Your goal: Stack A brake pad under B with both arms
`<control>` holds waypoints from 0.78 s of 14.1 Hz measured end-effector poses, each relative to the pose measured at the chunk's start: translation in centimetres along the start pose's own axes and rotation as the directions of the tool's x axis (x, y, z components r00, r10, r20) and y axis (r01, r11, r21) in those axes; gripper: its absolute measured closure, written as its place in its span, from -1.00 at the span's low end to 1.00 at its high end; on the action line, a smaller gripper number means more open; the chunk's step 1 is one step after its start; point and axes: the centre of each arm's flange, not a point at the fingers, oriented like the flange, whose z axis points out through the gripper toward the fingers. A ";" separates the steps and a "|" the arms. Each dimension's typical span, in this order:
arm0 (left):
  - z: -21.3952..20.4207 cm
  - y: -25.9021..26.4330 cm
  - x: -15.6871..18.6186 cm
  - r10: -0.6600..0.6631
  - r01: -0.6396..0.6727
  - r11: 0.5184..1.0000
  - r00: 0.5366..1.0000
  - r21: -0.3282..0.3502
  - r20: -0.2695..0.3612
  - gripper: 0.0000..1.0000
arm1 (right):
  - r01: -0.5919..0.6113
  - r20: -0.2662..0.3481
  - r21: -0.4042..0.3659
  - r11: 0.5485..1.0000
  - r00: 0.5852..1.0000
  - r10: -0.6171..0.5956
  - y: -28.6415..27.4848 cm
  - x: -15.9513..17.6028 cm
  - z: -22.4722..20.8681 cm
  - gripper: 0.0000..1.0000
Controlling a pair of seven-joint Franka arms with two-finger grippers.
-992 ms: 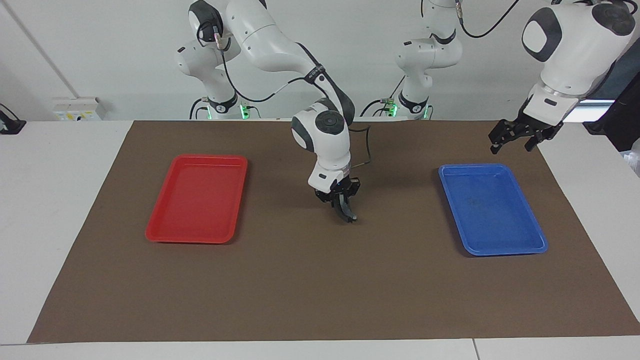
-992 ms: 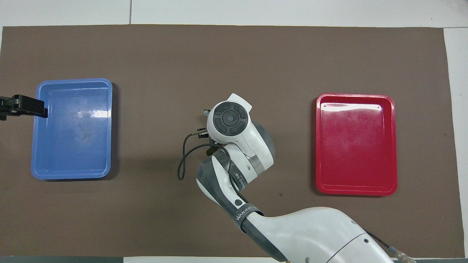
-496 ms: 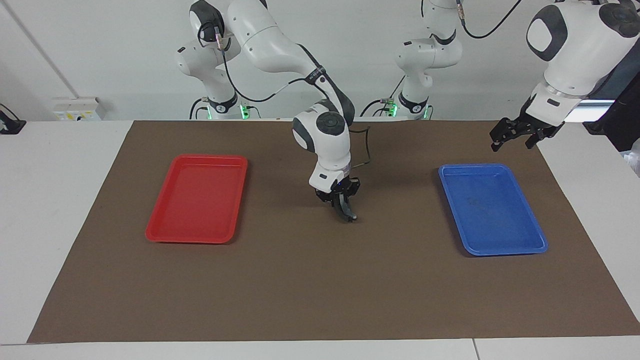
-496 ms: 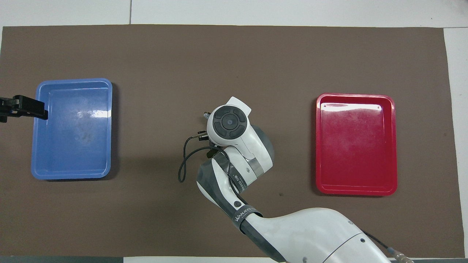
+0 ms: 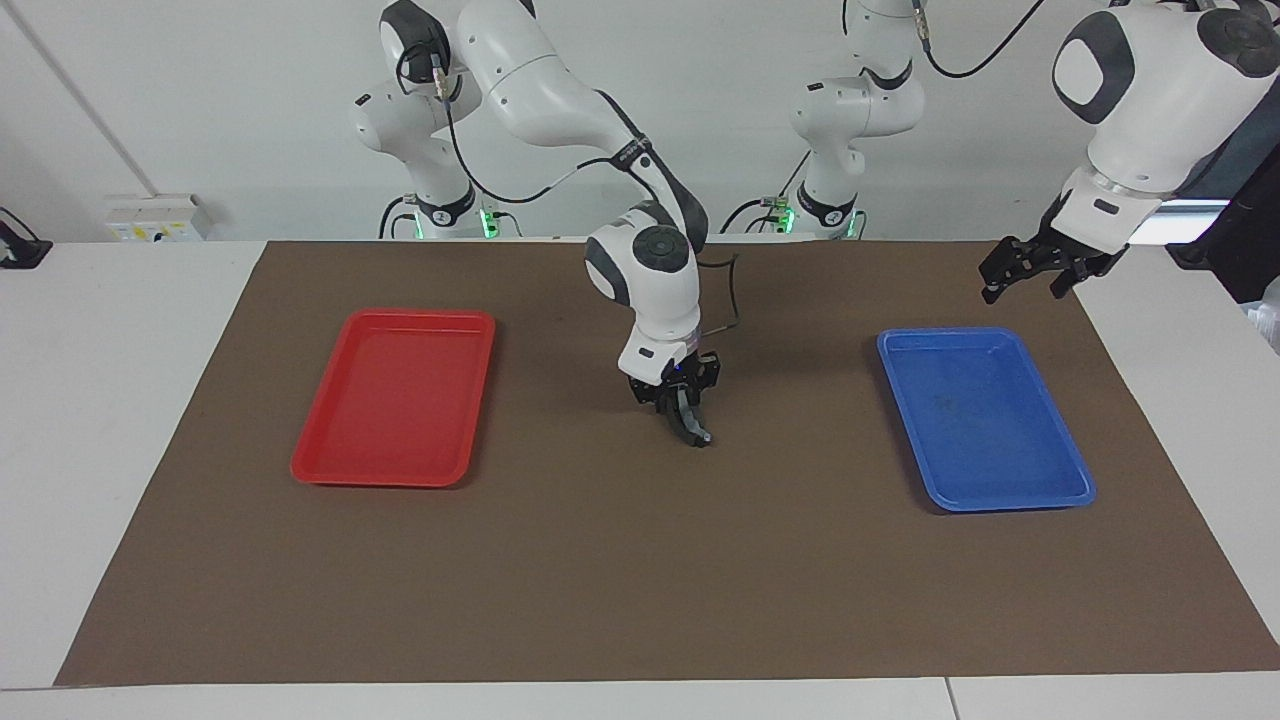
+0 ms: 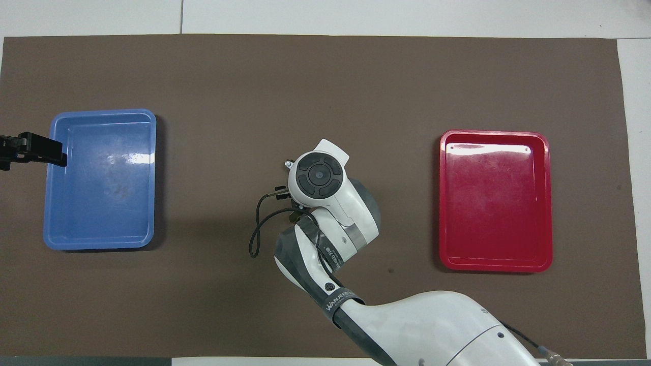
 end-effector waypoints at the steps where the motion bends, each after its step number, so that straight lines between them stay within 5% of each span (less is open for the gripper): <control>1: 0.0 0.0 0.0 0.000 0.000 1.000 1.000 0.000 0.000 -1.00 | -0.006 -0.011 0.004 1.000 1.000 0.006 0.0 0.2 -0.6 -0.77; 2: 0.0 0.0 0.0 -0.001 0.001 1.000 1.000 0.000 0.000 -1.00 | -0.022 -0.033 0.010 1.000 0.999 0.022 0.5 0.9 -1.9 -0.98; 5: 0.0 -0.3 0.0 -0.006 0.006 1.000 1.000 0.000 0.000 -1.00 | -0.141 -0.057 -0.005 0.990 0.988 0.141 8.4 4.3 -10.1 -1.00; 8: 0.0 -0.5 0.0 -0.008 0.008 1.000 1.000 0.000 0.000 -1.00 | -0.285 0.004 -0.082 0.955 0.958 0.287 21.3 4.2 -20.5 -1.00; 11: 0.0 -0.5 0.0 -0.010 0.010 1.000 1.000 0.000 0.000 -1.00 | -0.302 0.080 -0.104 0.948 0.947 0.311 30.6 0.7 -28.1 -1.00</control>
